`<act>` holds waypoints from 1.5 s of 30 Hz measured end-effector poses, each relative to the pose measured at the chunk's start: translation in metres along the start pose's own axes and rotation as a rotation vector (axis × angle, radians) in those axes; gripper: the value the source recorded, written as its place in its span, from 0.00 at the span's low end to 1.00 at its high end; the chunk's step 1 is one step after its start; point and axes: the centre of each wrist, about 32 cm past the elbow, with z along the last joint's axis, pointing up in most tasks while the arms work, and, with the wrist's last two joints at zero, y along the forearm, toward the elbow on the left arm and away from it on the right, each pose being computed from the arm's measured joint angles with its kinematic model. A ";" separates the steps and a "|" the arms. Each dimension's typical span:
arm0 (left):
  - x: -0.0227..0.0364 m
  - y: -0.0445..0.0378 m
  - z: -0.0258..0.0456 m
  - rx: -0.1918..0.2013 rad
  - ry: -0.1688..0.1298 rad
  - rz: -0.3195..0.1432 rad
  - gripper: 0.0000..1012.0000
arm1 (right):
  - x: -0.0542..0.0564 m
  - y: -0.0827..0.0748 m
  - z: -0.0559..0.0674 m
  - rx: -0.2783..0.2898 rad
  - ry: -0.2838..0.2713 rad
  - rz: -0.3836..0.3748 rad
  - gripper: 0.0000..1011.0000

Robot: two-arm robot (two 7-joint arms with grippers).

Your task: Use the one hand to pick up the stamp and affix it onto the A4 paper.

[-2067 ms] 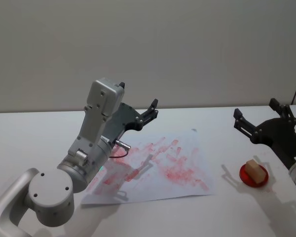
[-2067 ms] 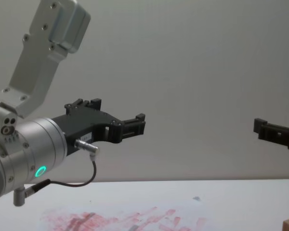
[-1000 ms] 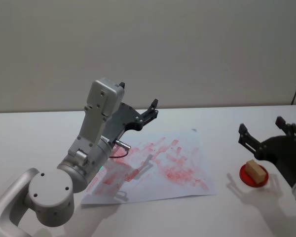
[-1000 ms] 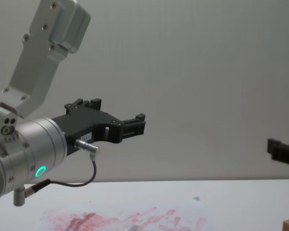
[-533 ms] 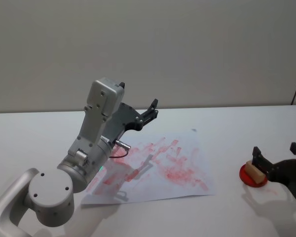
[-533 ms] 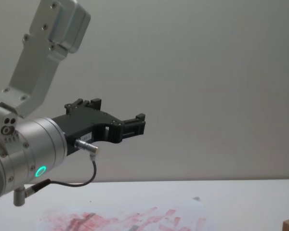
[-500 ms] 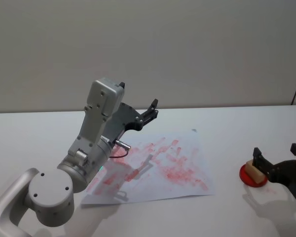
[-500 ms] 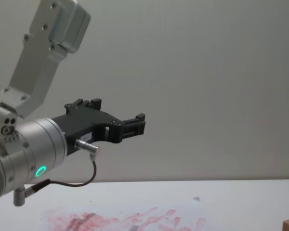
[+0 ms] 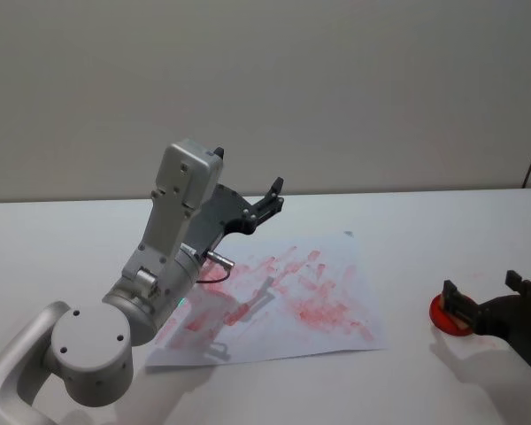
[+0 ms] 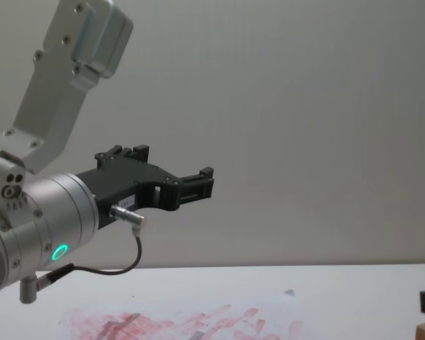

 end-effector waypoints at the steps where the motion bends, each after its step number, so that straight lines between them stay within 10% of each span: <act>1: 0.0000 0.0000 0.0000 0.000 0.000 0.000 0.99 | 0.001 0.002 0.000 -0.008 0.000 0.004 0.99; 31: 0.0000 0.0000 0.0000 0.000 0.000 0.000 0.99 | 0.000 0.024 -0.002 -0.171 -0.015 0.057 0.99; 45: 0.0000 0.0000 0.0000 0.000 0.000 0.000 0.99 | 0.000 0.026 -0.001 -0.185 -0.024 0.057 0.64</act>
